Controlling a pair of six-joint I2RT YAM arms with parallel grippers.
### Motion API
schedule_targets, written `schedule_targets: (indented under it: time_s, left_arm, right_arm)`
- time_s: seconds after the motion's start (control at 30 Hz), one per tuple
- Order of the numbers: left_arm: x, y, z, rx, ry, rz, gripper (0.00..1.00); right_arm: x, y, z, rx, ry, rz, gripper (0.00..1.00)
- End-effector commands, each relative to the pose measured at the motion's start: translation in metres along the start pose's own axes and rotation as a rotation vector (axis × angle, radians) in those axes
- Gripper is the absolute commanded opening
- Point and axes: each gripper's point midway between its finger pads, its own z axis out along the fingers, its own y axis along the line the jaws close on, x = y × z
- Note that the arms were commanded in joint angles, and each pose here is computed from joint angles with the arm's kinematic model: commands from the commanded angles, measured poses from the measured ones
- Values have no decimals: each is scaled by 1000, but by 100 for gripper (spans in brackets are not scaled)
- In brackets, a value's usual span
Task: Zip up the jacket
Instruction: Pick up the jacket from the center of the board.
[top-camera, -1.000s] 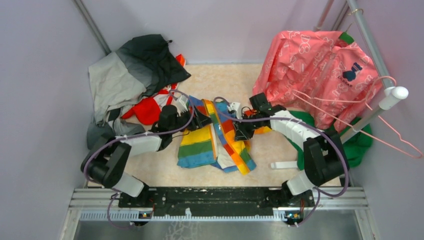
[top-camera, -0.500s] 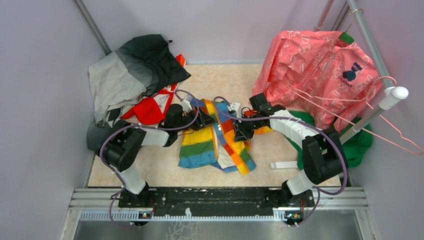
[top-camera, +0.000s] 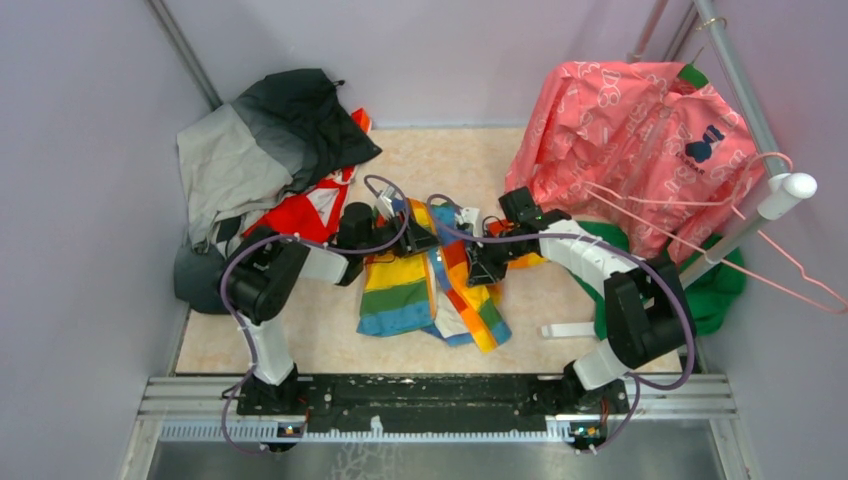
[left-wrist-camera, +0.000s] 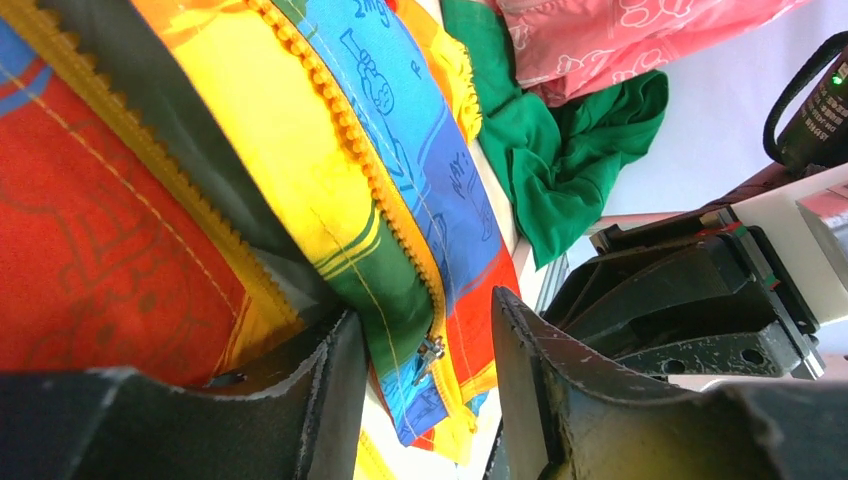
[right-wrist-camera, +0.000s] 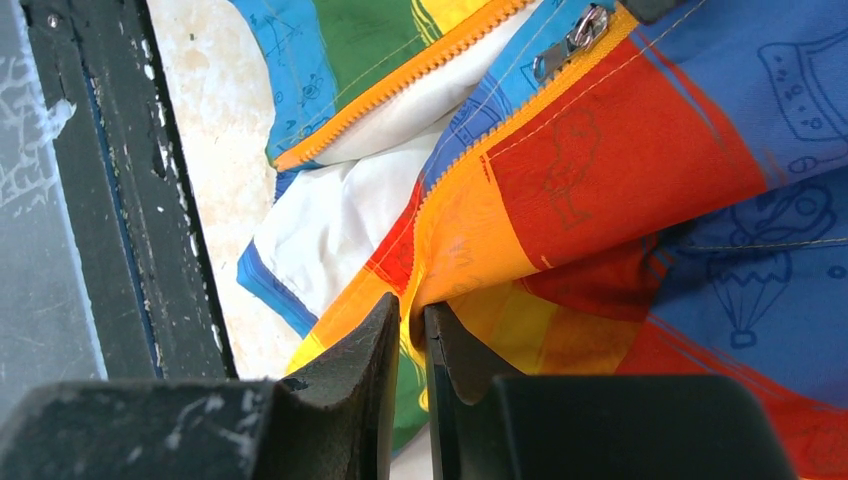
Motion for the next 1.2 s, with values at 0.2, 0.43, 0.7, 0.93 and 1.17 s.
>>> schedule_targets:
  time_s: [0.2, 0.43, 0.7, 0.93, 1.17]
  left_arm:
    - [-12, -24, 9, 128, 14, 86, 20]
    - [-10, -51, -2, 197, 12, 109, 0]
    - [-7, -76, -9, 158, -61, 114, 0]
    - [-9, -74, -7, 36, -107, 119, 0]
    - [-12, -86, -10, -24, -146, 94, 0]
  right_arm:
    - [-13, 7, -9, -63, -47, -76, 16]
    - [-22, 30, -23, -129, -92, -193, 19]
    - [-49, 61, -47, -174, -200, -401, 42]
    - [-80, 53, -68, -22, -262, -660, 67]
    - [-103, 56, -53, -4, -305, -658, 64]
